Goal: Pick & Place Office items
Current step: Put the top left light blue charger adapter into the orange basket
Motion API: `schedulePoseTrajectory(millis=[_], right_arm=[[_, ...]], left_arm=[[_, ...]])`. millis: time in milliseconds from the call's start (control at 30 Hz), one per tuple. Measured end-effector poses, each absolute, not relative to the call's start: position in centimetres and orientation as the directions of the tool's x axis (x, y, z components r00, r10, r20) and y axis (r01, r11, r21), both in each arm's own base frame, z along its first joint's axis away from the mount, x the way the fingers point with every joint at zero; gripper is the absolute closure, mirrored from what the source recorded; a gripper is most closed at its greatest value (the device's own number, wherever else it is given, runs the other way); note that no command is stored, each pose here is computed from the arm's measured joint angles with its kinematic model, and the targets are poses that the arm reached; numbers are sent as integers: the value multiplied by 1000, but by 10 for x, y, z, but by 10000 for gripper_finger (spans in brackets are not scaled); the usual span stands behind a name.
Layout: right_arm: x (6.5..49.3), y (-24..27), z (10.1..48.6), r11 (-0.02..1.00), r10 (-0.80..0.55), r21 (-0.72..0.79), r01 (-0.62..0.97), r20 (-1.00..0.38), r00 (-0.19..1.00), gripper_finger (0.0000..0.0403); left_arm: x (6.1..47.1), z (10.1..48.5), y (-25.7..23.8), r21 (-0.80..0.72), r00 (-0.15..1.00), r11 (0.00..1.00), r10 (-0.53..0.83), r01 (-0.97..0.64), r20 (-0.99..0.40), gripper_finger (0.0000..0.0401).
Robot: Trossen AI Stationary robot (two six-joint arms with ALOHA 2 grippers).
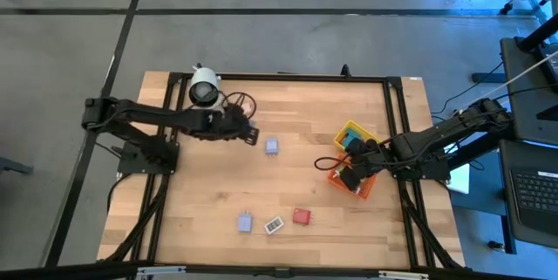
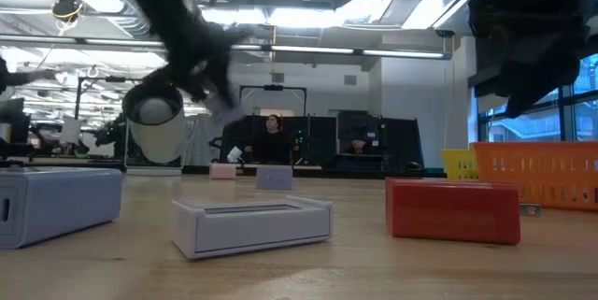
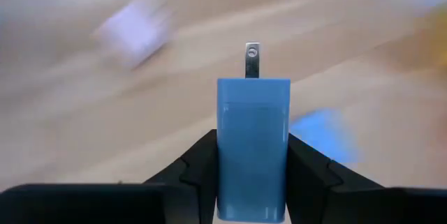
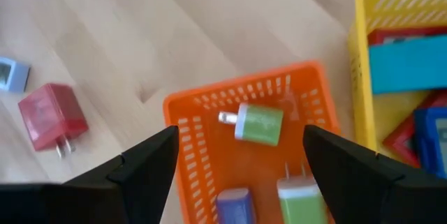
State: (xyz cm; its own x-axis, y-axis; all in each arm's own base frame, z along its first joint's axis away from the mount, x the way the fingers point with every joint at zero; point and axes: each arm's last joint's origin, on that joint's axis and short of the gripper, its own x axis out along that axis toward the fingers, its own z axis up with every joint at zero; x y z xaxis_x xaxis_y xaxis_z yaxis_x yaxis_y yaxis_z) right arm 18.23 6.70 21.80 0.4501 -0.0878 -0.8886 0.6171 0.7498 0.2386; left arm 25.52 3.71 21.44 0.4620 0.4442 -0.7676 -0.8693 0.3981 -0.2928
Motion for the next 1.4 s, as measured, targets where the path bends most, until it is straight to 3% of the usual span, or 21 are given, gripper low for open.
schedulePoseTrajectory(millis=[233,567,933,1400], right_arm=[[193,67,225,763,-184,261,592,-790,585,96],[227,65,258,845,-185,379,377,-454,872,96],[246,47,288,866,-63,479,146,-185,981,96],[256,43,305,937,28,347,-42,45,999,96]], left_arm=[[275,269,11,-431,783,657,471,-619,-407,287],[280,309,-22,-335,923,863,378,-378,-69,287],[276,314,-49,-308,946,898,324,-314,-21,285],[284,318,-58,-339,961,914,264,-220,87,285]])
